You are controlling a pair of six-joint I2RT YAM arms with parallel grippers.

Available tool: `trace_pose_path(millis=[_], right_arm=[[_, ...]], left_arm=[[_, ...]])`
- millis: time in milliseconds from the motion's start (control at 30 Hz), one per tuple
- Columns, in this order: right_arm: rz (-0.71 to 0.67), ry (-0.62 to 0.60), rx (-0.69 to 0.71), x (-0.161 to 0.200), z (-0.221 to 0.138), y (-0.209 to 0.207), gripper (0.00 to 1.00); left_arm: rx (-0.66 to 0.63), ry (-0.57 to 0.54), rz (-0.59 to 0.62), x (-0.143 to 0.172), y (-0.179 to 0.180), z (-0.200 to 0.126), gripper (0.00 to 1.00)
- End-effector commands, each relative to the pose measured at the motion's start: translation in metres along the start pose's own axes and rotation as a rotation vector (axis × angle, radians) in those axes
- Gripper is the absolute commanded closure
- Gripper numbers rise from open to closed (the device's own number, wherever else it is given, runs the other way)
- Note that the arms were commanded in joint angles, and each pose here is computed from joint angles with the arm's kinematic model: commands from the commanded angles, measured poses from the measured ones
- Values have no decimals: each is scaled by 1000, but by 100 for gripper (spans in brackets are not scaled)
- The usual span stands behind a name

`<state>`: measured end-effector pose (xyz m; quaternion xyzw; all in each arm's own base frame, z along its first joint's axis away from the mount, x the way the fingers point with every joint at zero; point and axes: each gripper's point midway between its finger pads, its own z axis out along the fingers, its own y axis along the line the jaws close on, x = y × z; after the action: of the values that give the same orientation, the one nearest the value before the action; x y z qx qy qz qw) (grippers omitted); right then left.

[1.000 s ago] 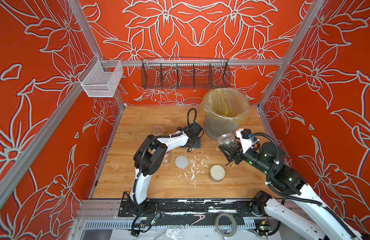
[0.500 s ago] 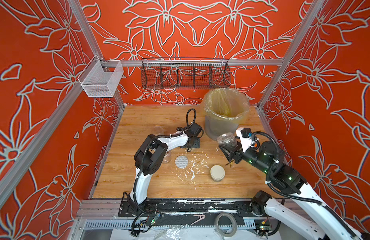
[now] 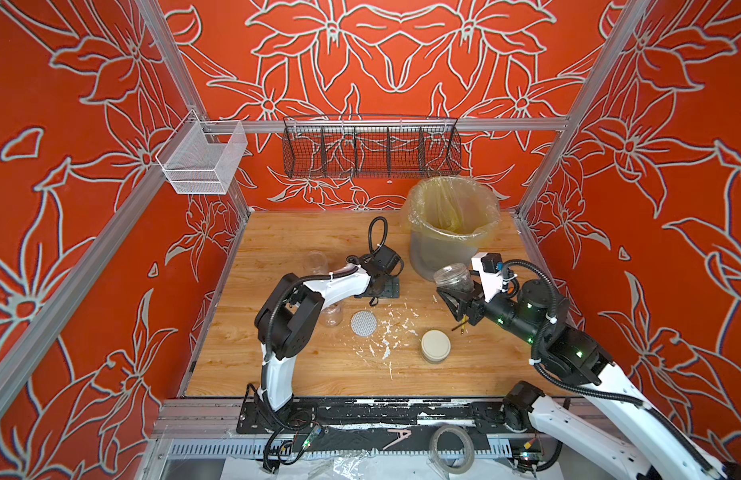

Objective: Empty moldy tea leaves from jars
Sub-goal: Place the lid at the center of the board, then adjust the jar.

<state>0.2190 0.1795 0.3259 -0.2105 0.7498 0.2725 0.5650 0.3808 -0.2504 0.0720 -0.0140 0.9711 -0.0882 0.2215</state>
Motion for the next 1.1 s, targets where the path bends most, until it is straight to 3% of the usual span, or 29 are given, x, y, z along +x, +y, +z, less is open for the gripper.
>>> trace_pose_path(millis=[0,133,300,400,567,700,1067], right_arm=[[8,-108,-12,-32,-7,4,74],[-10,-106,-6,-32,-2,3,74],[-70,-112,-10,-34,4,4,74],[-99,-129,-29,-39,7,8,74],[-107,-170,-78,-50,12,17,75],[-102,-208,-121,-61,13,25,74],[-106,-261,-227,-76,13,43,75]], left_arm=[[143,-100,-32,-26,-19,-60,2],[317,-210,-8,-44,-40,-124,2],[667,-344,75,-53,-79,-227,3],[880,-374,145,-45,-100,-283,4],[1105,-364,247,-26,-117,-341,4],[1176,-355,301,-13,-124,-356,0],[1184,-316,363,0,-147,-343,3]])
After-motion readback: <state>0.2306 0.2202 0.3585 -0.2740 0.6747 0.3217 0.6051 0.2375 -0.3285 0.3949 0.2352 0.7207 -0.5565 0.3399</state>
